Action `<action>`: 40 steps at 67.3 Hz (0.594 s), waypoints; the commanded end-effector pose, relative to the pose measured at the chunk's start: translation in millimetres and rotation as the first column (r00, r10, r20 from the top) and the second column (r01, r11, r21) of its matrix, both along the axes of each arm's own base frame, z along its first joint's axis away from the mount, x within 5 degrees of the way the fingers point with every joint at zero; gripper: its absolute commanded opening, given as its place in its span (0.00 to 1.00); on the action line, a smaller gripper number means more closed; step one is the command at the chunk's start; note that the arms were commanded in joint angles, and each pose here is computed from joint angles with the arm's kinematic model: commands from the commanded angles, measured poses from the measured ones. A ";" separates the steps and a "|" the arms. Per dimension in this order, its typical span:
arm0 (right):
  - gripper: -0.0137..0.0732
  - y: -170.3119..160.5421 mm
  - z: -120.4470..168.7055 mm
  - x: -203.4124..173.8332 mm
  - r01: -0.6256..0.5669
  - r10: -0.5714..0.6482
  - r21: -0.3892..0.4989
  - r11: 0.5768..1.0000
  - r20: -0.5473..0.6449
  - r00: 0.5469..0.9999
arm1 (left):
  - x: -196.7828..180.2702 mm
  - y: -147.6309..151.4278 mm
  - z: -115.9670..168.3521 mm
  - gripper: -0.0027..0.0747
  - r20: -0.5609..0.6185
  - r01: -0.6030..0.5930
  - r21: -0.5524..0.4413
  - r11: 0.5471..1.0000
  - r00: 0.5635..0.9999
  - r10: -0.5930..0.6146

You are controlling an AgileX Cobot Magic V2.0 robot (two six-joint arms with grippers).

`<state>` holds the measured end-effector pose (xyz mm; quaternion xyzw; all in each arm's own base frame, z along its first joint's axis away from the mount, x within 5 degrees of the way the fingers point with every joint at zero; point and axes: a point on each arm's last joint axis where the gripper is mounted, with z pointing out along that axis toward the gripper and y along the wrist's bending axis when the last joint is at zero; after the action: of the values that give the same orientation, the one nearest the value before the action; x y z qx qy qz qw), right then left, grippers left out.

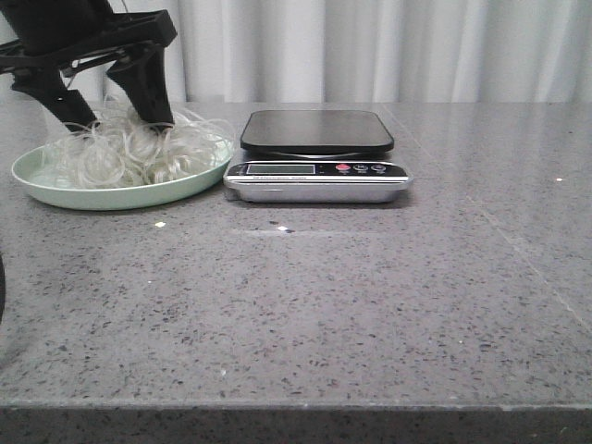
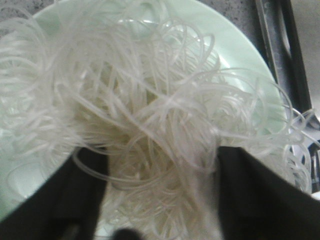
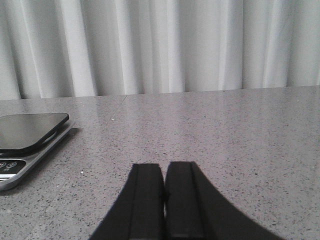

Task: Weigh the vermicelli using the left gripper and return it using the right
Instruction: 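Lower the left gripper onto the vermicelli pile and close it, then lift the vermicelli with the left gripper and place it on the scale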

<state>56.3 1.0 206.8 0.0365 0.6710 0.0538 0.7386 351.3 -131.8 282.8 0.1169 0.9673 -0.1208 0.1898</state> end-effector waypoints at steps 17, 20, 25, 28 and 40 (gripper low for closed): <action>0.35 -0.4 10.5 -2.9 0.011 -0.008 -0.020 1.000 0.100 0.995 | -3.0 -14.4 68.0 0.20 0.151 0.082 -0.081 0.993 0.986 -0.069; 0.35 -0.4 10.5 -2.9 0.011 -0.008 -0.020 1.000 0.100 0.995 | -4.3 -17.7 77.6 0.20 0.180 0.095 -0.090 0.991 0.981 -0.078; 0.35 -0.4 10.5 -2.9 0.011 -0.008 -0.020 1.000 0.100 0.995 | -7.1 -28.4 101.4 0.20 0.253 0.131 -0.112 0.985 0.962 -0.099; 0.35 -0.4 10.5 -2.9 0.011 -0.008 -0.020 1.000 0.100 0.995 | -8.8 -34.0 111.4 0.20 0.290 0.149 -0.122 0.981 0.951 -0.108; 0.35 -0.4 10.5 -2.9 0.011 -0.008 -0.020 1.000 0.100 0.995 | -17.7 -66.0 138.1 0.20 0.410 0.234 -0.185 0.955 0.901 -0.142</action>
<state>56.3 1.0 206.8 0.0365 0.6710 0.0538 0.7386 348.0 -185.4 378.7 0.2048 0.9146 -0.1756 0.3012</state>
